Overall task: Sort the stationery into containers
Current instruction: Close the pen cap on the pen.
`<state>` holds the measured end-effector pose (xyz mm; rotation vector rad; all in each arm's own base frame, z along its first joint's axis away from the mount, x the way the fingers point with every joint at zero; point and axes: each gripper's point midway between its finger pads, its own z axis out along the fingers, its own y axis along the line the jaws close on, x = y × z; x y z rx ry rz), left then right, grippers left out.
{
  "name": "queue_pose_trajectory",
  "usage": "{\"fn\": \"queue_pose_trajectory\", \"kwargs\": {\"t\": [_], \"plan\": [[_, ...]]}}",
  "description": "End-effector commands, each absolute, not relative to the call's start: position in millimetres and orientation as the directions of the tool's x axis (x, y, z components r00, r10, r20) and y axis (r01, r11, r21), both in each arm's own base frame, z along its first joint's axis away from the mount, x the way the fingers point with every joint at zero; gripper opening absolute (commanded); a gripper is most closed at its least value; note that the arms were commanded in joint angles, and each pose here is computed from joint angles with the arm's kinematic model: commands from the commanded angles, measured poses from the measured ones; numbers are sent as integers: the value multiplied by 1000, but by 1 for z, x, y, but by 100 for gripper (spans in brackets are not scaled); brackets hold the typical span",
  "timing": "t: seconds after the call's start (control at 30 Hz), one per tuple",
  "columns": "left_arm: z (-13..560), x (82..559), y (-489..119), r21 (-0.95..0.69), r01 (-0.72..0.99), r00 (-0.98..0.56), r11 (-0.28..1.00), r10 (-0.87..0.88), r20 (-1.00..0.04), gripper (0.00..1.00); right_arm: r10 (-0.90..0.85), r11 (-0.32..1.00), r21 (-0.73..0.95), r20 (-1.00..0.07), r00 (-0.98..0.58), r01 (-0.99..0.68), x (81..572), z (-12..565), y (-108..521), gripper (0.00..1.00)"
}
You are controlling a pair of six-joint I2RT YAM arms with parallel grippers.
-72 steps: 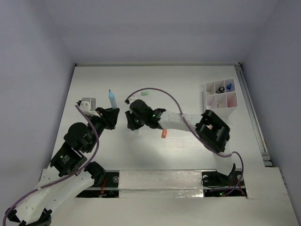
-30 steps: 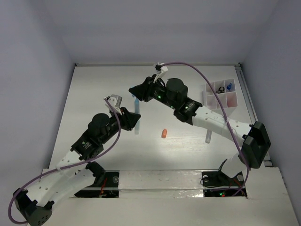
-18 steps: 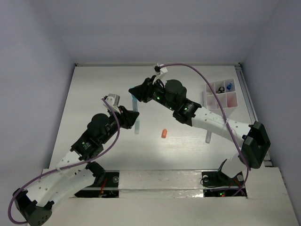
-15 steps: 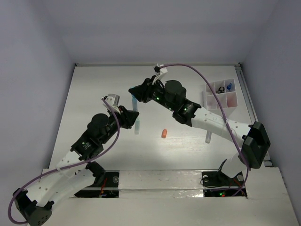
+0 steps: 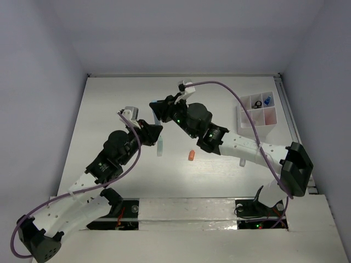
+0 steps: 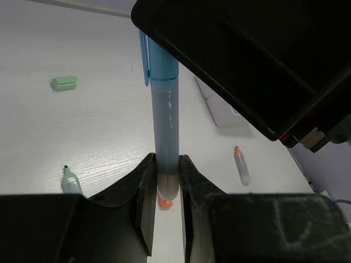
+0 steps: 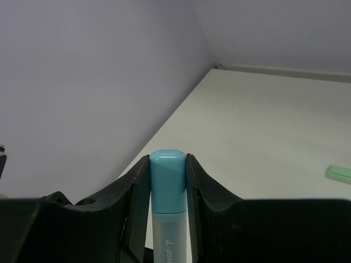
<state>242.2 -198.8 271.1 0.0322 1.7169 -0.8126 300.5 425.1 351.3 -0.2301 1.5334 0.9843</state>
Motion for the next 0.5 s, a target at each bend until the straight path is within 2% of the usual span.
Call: {"fn": "queue_pose_trajectory", "kwargs": {"t": [0.0,0.47], "plan": [[324,254,-190,-526,437,-167,730,-508,-845,0,387,630,433,-895,-222,-645,292,347,424,1],[347,257,-179,-482,421,-101,768,-488,-867,0,251,611,432,-900,-356,-663,268,294,428,0]]}}
